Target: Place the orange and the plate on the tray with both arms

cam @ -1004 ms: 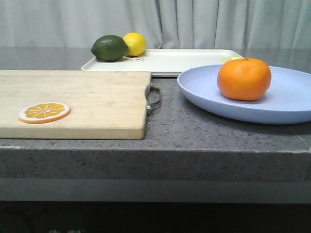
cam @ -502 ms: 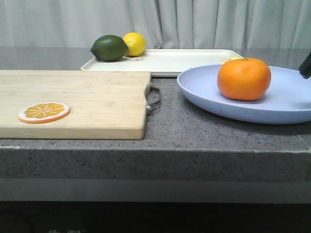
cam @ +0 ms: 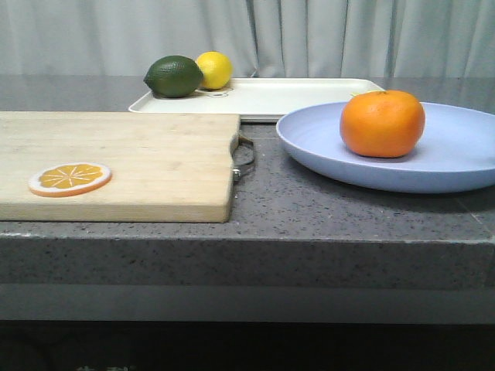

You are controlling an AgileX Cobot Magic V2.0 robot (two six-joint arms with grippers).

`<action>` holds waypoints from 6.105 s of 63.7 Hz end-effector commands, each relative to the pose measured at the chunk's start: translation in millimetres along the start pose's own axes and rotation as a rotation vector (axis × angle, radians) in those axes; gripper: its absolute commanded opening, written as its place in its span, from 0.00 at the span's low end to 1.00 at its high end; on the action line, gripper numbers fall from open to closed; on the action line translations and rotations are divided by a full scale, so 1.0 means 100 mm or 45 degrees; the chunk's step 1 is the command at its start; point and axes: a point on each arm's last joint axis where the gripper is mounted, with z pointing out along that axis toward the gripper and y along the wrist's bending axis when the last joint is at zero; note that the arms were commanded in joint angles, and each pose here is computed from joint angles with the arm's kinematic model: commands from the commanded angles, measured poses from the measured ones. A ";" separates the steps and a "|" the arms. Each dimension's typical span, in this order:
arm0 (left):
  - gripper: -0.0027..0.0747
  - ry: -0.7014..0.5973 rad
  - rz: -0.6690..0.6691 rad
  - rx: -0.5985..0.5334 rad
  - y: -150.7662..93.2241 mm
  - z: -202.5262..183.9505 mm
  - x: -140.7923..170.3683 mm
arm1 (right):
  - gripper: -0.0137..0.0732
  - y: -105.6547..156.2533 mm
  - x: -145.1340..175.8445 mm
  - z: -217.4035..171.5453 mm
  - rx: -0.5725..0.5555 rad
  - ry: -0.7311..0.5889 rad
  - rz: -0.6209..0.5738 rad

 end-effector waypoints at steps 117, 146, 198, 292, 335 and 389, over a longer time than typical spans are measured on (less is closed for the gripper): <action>0.91 -0.126 -0.013 0.006 -0.01 -0.06 -0.14 | 0.08 1.53 -1.50 0.22 -0.217 -0.161 0.076; 0.91 -0.126 -0.013 0.006 -0.01 -0.06 -0.14 | 0.08 1.67 -1.73 0.72 -0.191 -0.143 0.034; 0.91 -0.126 -0.013 0.006 -0.01 -0.06 -0.14 | 0.60 1.66 -1.76 0.70 -0.156 -0.171 0.004; 0.91 -0.124 -0.013 0.006 -0.01 -0.06 -0.14 | 0.60 0.85 0.62 -1.58 0.191 -0.499 -0.956; 0.84 -0.124 -0.013 0.006 -0.01 -0.06 -0.14 | 0.57 0.22 1.61 -1.72 0.136 -0.685 -0.993; 0.01 -0.214 -0.030 -0.017 0.02 -0.12 -0.03 | 0.08 0.22 1.61 -1.71 0.132 -0.680 -0.991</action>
